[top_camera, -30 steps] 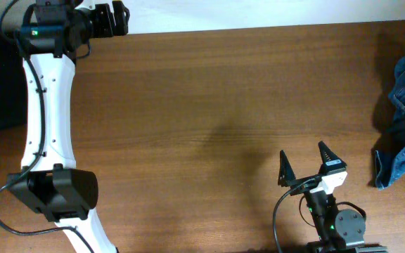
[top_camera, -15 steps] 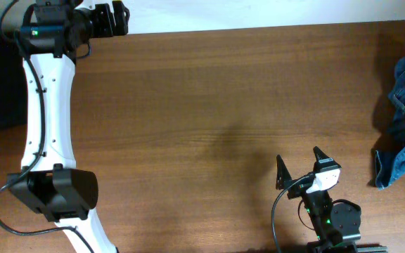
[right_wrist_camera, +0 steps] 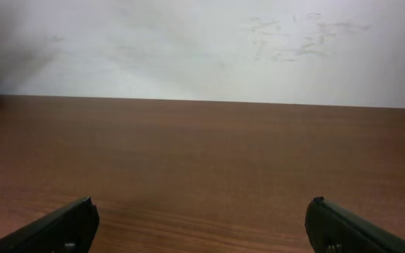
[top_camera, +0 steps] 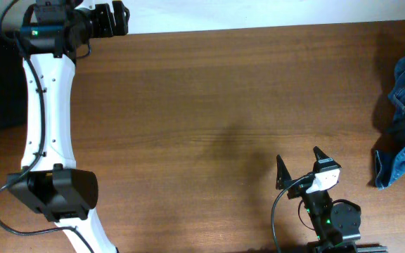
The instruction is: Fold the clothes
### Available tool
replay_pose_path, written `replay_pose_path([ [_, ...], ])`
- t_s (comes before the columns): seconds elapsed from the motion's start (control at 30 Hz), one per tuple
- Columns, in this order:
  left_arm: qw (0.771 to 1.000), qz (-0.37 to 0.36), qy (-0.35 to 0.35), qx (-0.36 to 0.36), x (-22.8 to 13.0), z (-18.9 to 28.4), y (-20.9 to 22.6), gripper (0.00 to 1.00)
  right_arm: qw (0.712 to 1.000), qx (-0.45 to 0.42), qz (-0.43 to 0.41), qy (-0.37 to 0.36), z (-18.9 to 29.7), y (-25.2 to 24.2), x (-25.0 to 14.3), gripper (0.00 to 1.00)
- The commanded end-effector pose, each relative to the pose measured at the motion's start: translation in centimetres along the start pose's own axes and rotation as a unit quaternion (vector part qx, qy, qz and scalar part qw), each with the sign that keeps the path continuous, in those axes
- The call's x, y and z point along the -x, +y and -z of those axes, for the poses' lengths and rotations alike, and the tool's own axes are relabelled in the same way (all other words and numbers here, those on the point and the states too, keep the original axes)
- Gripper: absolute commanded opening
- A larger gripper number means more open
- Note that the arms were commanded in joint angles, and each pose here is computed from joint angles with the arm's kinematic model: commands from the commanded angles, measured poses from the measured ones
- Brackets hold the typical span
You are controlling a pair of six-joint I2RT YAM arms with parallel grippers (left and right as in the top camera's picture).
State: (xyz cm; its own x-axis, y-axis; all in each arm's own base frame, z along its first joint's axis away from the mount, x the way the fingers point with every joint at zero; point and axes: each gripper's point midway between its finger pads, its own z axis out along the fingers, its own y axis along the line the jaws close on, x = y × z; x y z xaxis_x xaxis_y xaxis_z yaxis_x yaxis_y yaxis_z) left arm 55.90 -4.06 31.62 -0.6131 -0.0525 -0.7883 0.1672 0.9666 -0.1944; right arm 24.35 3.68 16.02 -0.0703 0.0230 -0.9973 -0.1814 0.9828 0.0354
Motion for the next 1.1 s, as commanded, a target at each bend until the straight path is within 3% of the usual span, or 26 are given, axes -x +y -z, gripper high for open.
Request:
replay_pose_path([
  [0.0,1.0,0.007,0.001,-0.005,0.0,0.0,-0.1,0.99,1.0,0.008,0.001,0.0,0.0,0.3,-0.1,0.99],
  [0.43,1.0,0.007,0.009,0.013,-0.5,0.0,0.5,0.99,1.0,0.008,0.001,0.0,0.0,0.3,-0.1,0.99],
  [0.8,0.967,0.056,0.241,0.058,-11.6,3.6,1.3,0.99,1.0,0.008,0.001,0.0,0.0,0.3,-0.1,0.99],
  [1.07,0.951,0.066,0.297,0.058,-13.9,7.4,0.2,0.99,1.0,0.008,0.001,0.0,0.0,0.3,-0.1,0.99],
])
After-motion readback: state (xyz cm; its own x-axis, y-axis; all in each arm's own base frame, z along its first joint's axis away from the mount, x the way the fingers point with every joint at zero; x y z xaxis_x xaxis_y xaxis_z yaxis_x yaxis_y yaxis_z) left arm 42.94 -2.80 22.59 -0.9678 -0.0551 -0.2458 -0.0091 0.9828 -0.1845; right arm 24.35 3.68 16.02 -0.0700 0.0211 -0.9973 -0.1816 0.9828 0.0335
